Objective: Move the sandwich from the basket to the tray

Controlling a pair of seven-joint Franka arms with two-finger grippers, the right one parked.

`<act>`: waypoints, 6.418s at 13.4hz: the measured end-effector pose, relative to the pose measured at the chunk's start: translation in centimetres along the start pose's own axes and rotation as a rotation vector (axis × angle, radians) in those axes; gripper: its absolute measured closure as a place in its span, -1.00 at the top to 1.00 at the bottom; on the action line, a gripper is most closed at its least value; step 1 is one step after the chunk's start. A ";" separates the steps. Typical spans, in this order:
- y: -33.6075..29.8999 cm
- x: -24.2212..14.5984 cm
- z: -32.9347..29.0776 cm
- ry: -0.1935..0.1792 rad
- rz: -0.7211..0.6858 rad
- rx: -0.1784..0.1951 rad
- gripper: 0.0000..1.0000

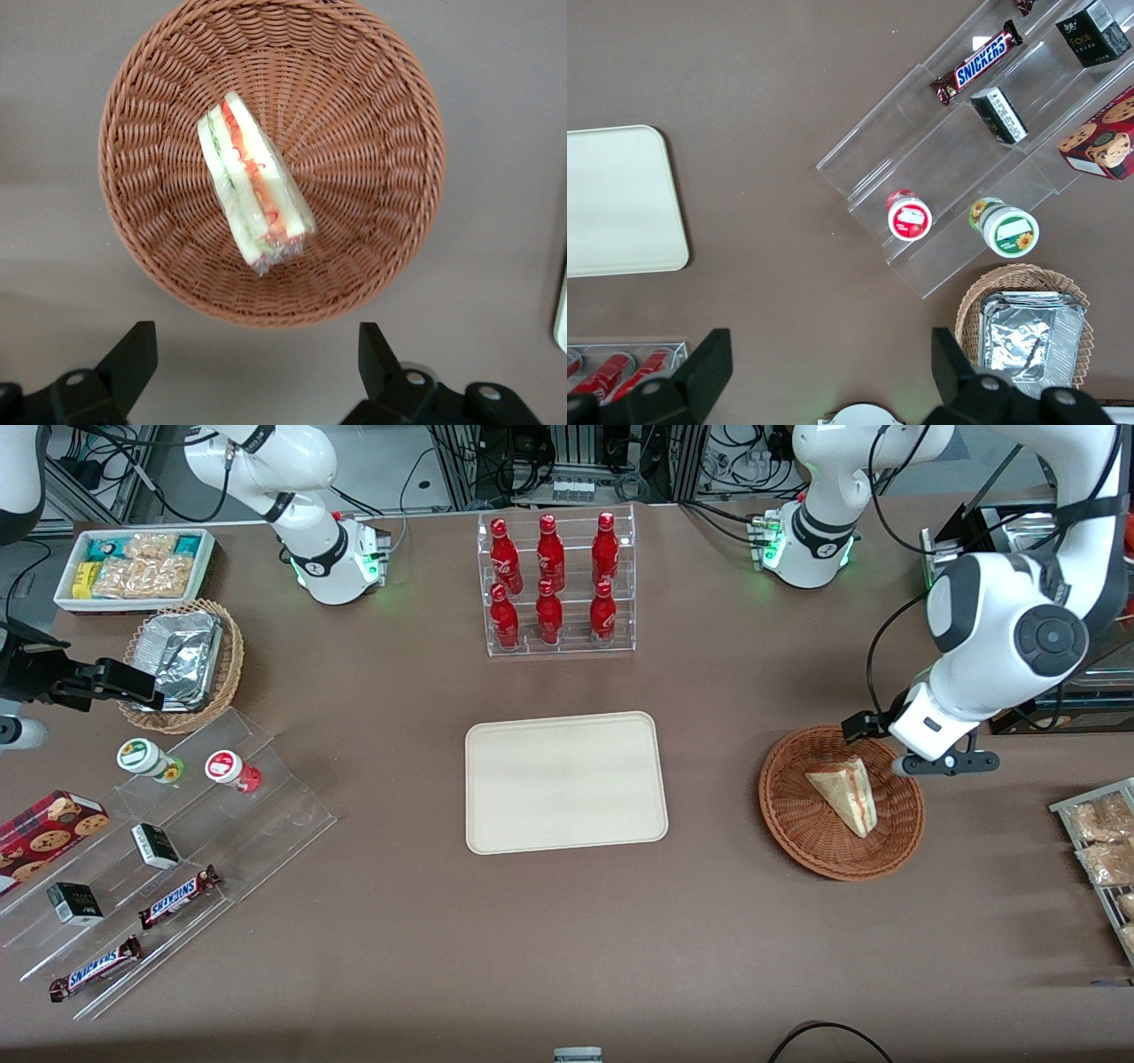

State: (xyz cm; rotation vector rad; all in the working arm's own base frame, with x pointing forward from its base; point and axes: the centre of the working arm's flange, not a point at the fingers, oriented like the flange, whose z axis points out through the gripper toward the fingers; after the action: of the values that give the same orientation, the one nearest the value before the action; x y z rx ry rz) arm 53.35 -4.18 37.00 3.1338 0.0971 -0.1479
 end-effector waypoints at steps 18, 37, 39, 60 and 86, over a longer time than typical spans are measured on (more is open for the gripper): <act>0.4 2.5 10.3 -0.003 -0.486 -0.011 1.00; 15.2 1.6 1.7 -0.036 -0.223 0.002 -0.70; 19.7 0.2 1.5 -0.027 -0.150 0.002 -0.70; 48.0 -5.9 11.0 -0.037 -0.088 -0.018 -0.70; 46.9 -3.8 4.7 0.063 -0.119 -0.030 1.00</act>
State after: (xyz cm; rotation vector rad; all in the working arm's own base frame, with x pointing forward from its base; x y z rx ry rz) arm 52.01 -51.25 32.67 3.1029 0.2828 -0.0480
